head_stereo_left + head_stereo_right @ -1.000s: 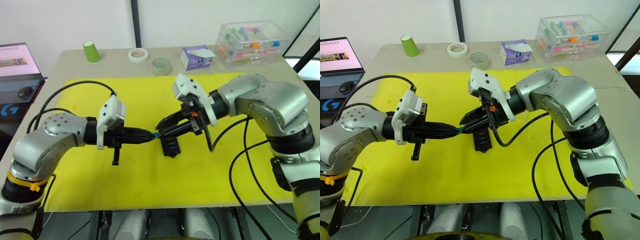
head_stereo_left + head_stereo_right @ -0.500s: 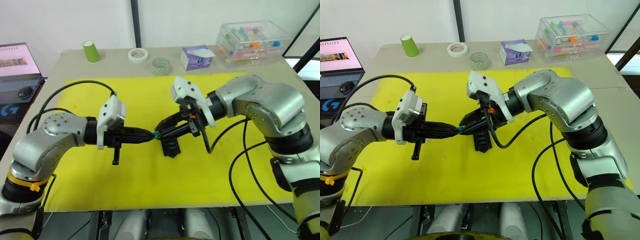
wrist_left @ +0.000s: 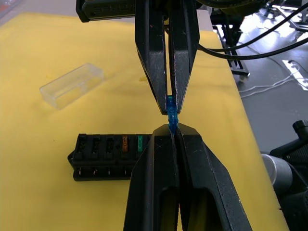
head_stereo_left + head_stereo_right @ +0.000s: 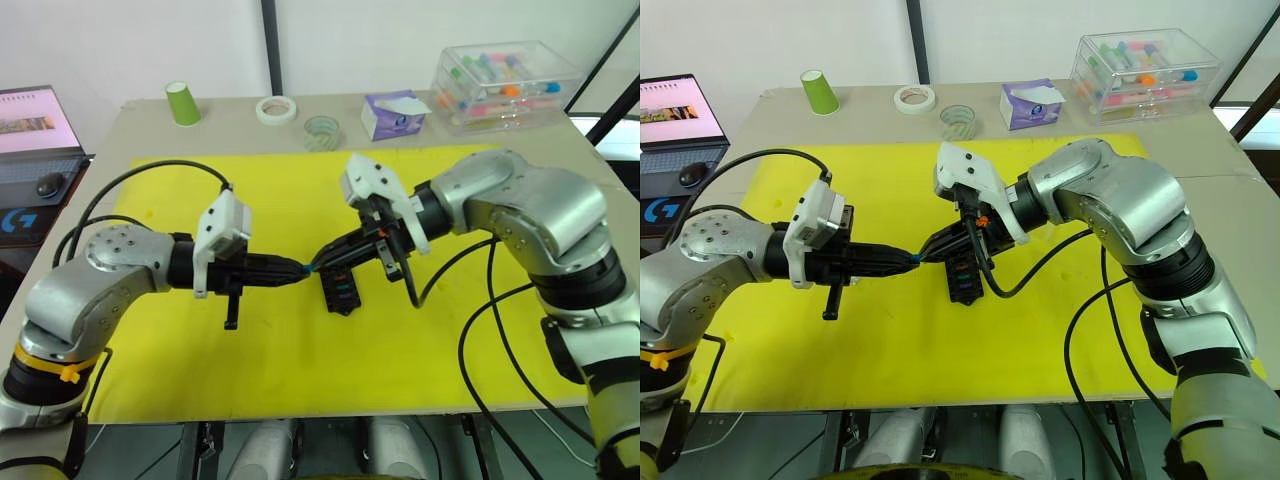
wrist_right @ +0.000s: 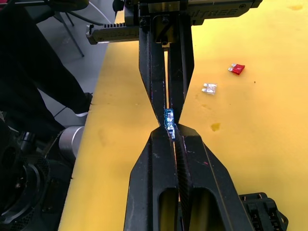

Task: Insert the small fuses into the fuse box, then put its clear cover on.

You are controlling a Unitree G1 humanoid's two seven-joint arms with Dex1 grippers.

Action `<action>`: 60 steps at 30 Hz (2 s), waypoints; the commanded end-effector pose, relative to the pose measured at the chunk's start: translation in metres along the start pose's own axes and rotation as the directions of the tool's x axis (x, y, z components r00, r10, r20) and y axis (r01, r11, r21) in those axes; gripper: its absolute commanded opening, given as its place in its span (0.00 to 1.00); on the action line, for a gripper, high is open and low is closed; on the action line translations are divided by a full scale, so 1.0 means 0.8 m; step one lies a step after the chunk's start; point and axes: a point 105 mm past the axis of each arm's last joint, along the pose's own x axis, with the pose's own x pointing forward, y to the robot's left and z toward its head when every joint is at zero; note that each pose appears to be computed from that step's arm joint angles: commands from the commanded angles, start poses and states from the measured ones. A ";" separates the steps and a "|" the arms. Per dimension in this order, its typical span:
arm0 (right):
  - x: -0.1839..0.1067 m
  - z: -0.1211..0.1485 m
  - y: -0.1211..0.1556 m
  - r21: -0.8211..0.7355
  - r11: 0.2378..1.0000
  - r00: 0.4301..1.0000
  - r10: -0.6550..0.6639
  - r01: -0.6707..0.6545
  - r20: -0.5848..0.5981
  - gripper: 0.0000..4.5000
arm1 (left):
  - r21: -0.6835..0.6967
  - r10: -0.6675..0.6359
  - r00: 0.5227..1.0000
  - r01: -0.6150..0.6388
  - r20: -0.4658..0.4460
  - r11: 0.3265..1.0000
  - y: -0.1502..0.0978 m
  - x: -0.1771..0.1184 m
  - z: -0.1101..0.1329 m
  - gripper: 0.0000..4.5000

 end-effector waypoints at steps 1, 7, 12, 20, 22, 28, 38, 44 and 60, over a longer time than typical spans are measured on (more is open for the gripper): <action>0.001 0.009 0.006 -0.055 0.998 1.000 0.011 -0.010 0.007 0.00 | 0.032 -0.002 1.000 0.002 0.007 0.999 -0.002 -0.001 0.008 0.00; -0.003 0.001 -0.007 -0.125 0.992 0.998 -0.040 0.035 -0.041 0.00 | -0.012 0.076 0.977 -0.080 -0.198 0.997 0.013 -0.007 -0.039 0.21; 0.001 -0.033 -0.030 -0.255 0.965 0.980 -0.114 0.070 -0.162 0.00 | -0.014 0.104 0.977 -0.108 -0.187 0.994 0.022 0.006 -0.061 0.60; 0.001 -0.059 -0.054 -0.275 0.958 0.960 -0.146 0.077 -0.239 0.00 | 0.042 0.131 0.974 -0.126 -0.183 0.991 0.034 0.029 -0.082 0.99; 0.001 -0.063 -0.057 -0.272 0.959 0.959 -0.146 0.077 -0.245 0.00 | 0.054 0.137 0.974 -0.130 -0.182 0.990 0.037 0.032 -0.083 0.99; 0.002 -0.075 -0.067 -0.239 0.967 0.954 -0.149 0.086 -0.259 0.00 | 0.077 0.133 0.976 -0.122 -0.172 0.990 0.039 0.041 -0.082 0.99; 0.003 -0.073 -0.060 -0.201 0.978 0.966 -0.102 0.053 -0.239 0.00 | 0.090 0.127 0.975 -0.112 -0.183 0.990 0.040 0.044 -0.086 0.99; 0.004 -0.077 -0.061 -0.190 0.980 0.965 -0.104 0.058 -0.240 0.00 | 0.098 0.132 0.974 -0.115 -0.184 0.989 0.041 0.044 -0.088 0.99; 0.003 -0.082 -0.070 -0.217 0.973 0.961 -0.134 0.081 -0.243 0.00 | 0.108 0.132 0.973 -0.113 -0.187 0.988 0.040 0.044 -0.089 0.99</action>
